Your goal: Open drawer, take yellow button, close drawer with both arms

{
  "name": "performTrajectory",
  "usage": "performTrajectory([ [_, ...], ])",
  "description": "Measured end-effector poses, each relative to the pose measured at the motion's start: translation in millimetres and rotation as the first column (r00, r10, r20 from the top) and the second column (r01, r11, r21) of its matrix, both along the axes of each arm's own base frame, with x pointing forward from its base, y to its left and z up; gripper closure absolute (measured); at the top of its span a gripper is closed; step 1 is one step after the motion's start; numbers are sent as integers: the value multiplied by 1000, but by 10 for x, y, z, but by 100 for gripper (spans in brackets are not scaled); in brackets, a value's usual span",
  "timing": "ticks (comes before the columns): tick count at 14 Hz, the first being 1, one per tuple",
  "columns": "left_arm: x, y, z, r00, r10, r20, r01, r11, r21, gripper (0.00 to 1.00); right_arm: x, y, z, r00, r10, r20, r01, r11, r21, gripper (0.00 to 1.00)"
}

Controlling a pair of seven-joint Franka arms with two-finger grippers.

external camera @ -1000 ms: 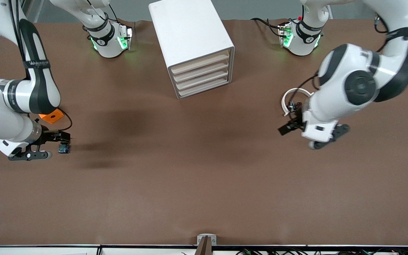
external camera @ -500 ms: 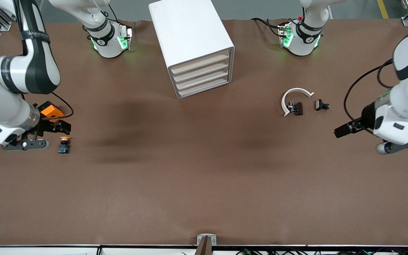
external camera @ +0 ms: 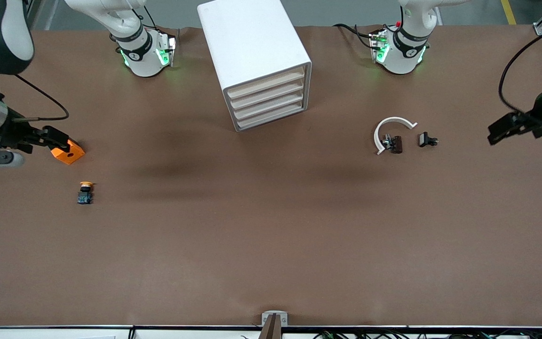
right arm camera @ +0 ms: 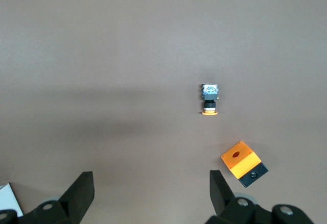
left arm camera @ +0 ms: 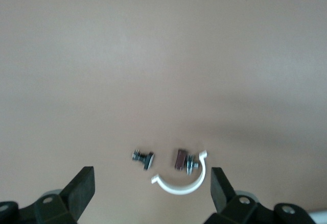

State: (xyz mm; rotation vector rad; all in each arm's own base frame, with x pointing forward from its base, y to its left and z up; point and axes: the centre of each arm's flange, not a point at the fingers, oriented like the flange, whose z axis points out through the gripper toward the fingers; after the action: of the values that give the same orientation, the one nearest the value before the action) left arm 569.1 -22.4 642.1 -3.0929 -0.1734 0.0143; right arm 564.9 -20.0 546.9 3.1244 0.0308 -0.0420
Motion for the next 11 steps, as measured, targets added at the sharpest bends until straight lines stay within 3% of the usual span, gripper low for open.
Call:
performTrajectory([
  [6,-405,235,194,999,-47,-8,47,999,-21,0,-1,-24,425,1000,-3,28,3,1000,-1,0],
  [11,-478,10,138,996,-79,-31,79,997,-20,0,-25,-63,505,997,70,16,-70,998,0,0],
])
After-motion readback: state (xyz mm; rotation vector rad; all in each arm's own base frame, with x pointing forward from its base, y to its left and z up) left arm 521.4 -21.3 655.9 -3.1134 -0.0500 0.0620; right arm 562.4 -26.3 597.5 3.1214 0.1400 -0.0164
